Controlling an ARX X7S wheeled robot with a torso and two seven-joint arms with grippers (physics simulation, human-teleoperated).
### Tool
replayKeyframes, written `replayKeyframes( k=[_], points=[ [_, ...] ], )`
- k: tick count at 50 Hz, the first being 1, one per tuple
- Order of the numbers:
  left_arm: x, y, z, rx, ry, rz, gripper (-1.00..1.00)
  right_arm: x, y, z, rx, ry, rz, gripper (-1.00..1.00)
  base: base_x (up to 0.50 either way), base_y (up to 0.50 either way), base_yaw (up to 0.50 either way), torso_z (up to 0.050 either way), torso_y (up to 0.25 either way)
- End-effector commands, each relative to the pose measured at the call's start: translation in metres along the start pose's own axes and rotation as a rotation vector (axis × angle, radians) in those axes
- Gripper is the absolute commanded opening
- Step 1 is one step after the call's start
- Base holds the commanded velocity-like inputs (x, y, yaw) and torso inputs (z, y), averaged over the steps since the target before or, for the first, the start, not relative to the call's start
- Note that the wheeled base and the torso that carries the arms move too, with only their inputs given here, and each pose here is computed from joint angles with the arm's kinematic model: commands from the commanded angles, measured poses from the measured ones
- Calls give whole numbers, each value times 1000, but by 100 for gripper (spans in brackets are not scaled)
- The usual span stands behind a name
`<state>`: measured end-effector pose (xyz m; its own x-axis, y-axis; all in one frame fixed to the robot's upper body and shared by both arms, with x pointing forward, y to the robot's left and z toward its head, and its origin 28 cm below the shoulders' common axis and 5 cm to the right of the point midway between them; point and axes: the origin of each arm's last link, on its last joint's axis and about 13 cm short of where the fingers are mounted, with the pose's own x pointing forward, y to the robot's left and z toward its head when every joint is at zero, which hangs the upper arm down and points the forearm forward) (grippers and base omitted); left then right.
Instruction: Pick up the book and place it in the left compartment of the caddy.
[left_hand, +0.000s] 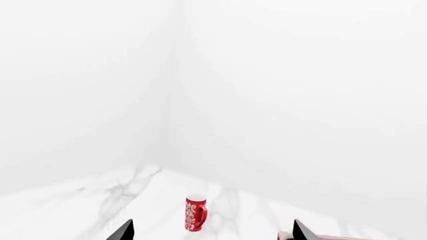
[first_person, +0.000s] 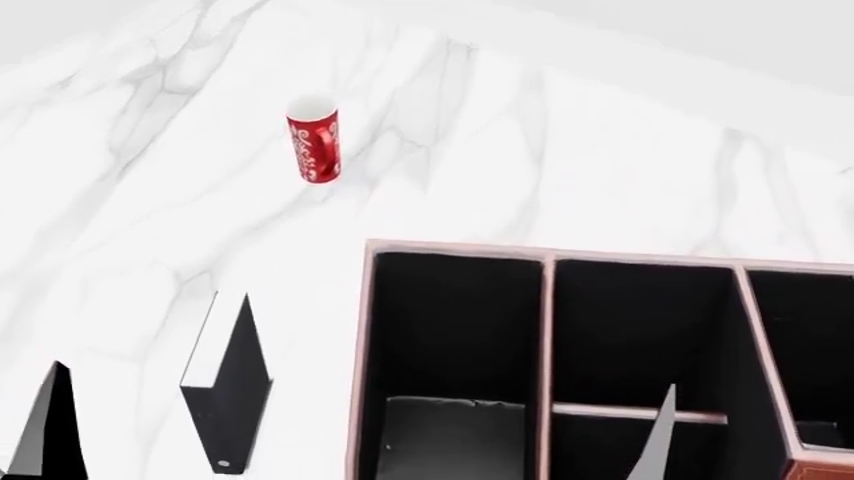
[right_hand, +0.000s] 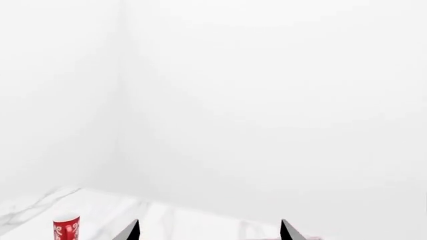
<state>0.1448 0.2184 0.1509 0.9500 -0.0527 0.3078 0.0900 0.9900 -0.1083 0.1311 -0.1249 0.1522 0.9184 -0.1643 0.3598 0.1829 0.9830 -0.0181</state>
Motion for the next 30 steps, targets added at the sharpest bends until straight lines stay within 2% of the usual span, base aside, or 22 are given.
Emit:
replayKeyframes(
  k=[1,17,24,25,30],
  points=[
    [-1,-1,0,16,3,-13,100,0,0,1,0,-1,0,100,0,0,0,45,-166],
    [-1,-1,-1,21,6,-19,100,0,-1,1,-1,-4,-1,100,0,0,0,44,-168],
    [0,-1,-2,24,46,-29,100,-1,-1,2,-2,-7,-3,100,0,0,0,44,-168],
    [1,-2,-1,45,47,-23,100,-1,-1,4,-2,-9,-4,100,0,0,0,43,-148],
    [2,-4,5,53,50,-42,100,-2,-4,7,-2,-18,-13,100,0,0,0,0,0]
  ],
)
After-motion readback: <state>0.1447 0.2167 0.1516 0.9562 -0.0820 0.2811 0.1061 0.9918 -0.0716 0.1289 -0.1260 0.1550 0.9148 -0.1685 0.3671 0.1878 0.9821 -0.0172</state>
